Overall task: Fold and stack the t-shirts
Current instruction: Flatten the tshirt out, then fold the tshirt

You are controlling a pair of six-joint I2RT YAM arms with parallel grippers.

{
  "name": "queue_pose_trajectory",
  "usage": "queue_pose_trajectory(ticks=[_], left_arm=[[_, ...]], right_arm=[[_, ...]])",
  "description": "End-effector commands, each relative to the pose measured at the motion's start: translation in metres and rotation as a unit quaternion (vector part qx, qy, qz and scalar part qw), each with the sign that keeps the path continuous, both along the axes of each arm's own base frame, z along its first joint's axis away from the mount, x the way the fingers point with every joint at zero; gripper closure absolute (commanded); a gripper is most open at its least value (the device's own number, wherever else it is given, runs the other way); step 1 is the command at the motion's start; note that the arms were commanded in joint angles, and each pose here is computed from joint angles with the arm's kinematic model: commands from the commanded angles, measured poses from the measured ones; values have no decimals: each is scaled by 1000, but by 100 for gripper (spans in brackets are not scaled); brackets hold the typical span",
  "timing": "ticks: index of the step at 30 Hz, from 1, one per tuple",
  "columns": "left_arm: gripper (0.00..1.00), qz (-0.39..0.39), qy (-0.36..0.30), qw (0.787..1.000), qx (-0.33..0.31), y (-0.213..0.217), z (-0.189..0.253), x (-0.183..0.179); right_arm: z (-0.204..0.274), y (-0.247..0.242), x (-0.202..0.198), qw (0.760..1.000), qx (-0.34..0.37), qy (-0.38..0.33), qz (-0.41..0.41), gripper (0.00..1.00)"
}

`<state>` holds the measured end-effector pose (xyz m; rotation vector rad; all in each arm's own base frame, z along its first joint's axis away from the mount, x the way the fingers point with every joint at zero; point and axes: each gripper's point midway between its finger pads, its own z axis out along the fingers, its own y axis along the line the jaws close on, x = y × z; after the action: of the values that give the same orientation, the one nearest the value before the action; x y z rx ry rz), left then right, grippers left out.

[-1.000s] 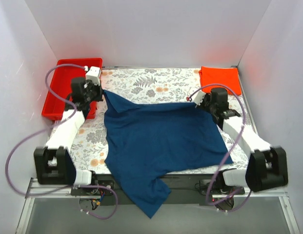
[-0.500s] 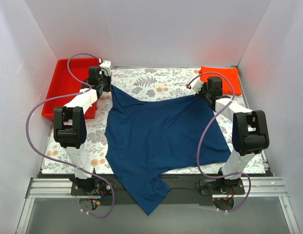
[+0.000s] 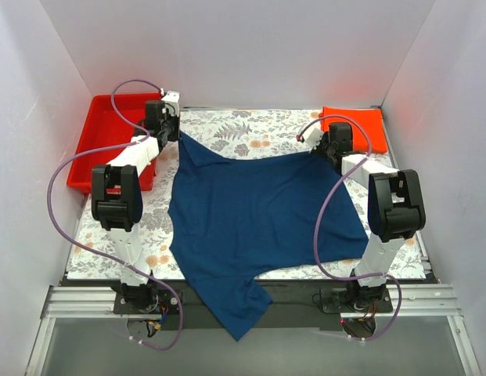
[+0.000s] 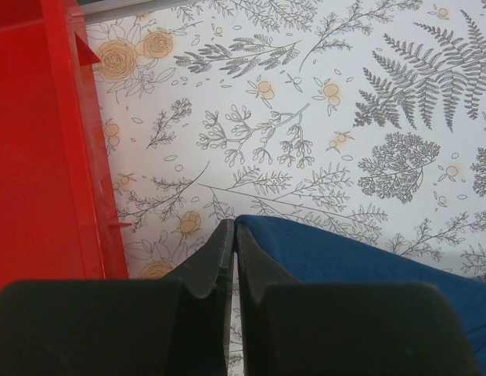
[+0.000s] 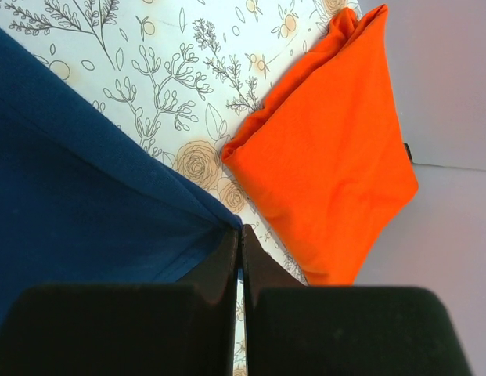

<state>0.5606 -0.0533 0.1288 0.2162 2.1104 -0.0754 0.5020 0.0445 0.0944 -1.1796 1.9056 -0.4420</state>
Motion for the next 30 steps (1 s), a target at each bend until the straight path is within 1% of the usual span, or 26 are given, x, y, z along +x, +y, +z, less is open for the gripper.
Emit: queue_pose_trajectory(ticks=[1,4,8,9,11,12,13,14,15,16,17,18,19,20,21,22,23,24,27,30], left_arm=[[100,7,-28,1000,1,0,25,15],[100,11,-17,1000,-2,0,20,15],[100,9,-4,1000,-4,-2,21,4],[100,7,-10,1000,-5,-3,32,0],[100,3,2,1000,-6,-5,32,-14],[100,1,-7,1000,-8,-5,46,-21],[100,-2,-7,1000,-8,-6,51,-28],[100,-11,12,1000,-8,-9,43,-42],[100,-18,-2,1000,-5,-10,62,-52],[100,-24,1,1000,-1,-12,64,-61],[100,-31,19,999,5,-15,55,-76],[100,-38,19,999,8,-17,59,-85],[100,-46,7,999,13,-20,74,-96],[100,-58,27,998,20,-26,66,-114],[100,-62,29,997,26,-28,69,-122],[100,-67,34,997,32,-31,68,-131],[100,-69,39,996,35,-30,74,-147],[100,-81,52,995,40,-38,68,-160],[100,-76,75,993,46,-38,70,-191],[100,-67,113,990,41,-34,63,-218]], right_arm=[[25,-6,21,999,-5,-41,-10,99],[24,-5,25,999,-7,-36,-9,99],[24,-2,27,999,-11,-31,5,99],[25,-2,26,999,-13,-30,9,99],[26,-1,24,999,-16,-27,19,99],[29,-1,23,999,-17,-29,22,99],[30,-2,21,999,-17,-27,26,99],[31,0,18,999,-17,-25,33,99],[36,-2,17,999,-17,-28,34,99],[34,-2,13,999,-17,-20,38,99],[37,-4,11,999,-21,-21,40,99],[43,-7,8,999,-23,-24,39,99],[42,-3,4,998,-16,-19,55,99],[43,-2,1,998,-17,-20,60,99],[52,-4,0,997,-22,-29,65,99],[48,-3,-8,997,-21,-14,73,99],[50,-4,-10,997,-23,-14,77,99],[49,-6,-15,996,-24,-10,80,99],[50,-9,-28,995,-33,-2,98,99],[39,-11,-41,992,-45,16,116,99]])
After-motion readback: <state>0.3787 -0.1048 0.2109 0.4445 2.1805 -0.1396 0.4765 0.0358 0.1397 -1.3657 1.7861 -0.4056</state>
